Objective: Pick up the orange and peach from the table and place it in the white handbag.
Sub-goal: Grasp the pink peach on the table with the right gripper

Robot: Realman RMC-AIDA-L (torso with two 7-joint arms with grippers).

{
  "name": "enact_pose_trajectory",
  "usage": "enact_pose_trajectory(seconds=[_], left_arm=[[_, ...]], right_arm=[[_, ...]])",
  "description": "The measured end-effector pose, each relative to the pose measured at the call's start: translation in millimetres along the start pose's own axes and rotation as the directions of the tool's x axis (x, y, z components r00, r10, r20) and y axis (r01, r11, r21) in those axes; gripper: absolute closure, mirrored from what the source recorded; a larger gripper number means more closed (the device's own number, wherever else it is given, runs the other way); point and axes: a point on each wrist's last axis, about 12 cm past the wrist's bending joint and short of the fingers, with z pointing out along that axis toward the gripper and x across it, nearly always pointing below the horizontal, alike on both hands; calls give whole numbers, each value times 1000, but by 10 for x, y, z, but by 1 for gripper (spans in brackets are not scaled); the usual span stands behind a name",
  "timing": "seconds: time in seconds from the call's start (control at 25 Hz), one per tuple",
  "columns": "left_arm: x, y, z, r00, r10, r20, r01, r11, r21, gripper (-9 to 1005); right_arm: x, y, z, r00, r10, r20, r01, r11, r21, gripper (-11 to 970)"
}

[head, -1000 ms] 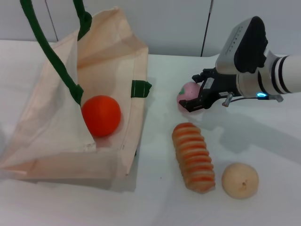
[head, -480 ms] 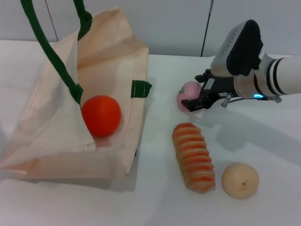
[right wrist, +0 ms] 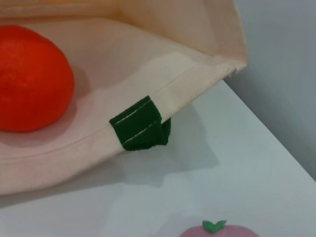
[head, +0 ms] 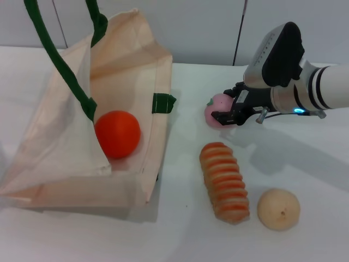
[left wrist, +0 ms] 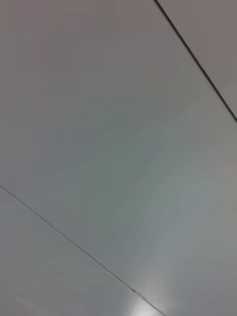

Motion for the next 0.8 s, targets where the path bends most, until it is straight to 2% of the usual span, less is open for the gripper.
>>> enact_pose_trajectory(seconds=[0.52,0.8], left_arm=[[-15,17,-37,1000,0,1,0,1000,-20,886],[-19,19,-64,1000,0,1,0,1000,-26,886]], right_arm=[[3,17,2,1000,-10,-3,10,1000,-13,369],[-53,-19,-34,998,29,48,-28,999,-18,420]])
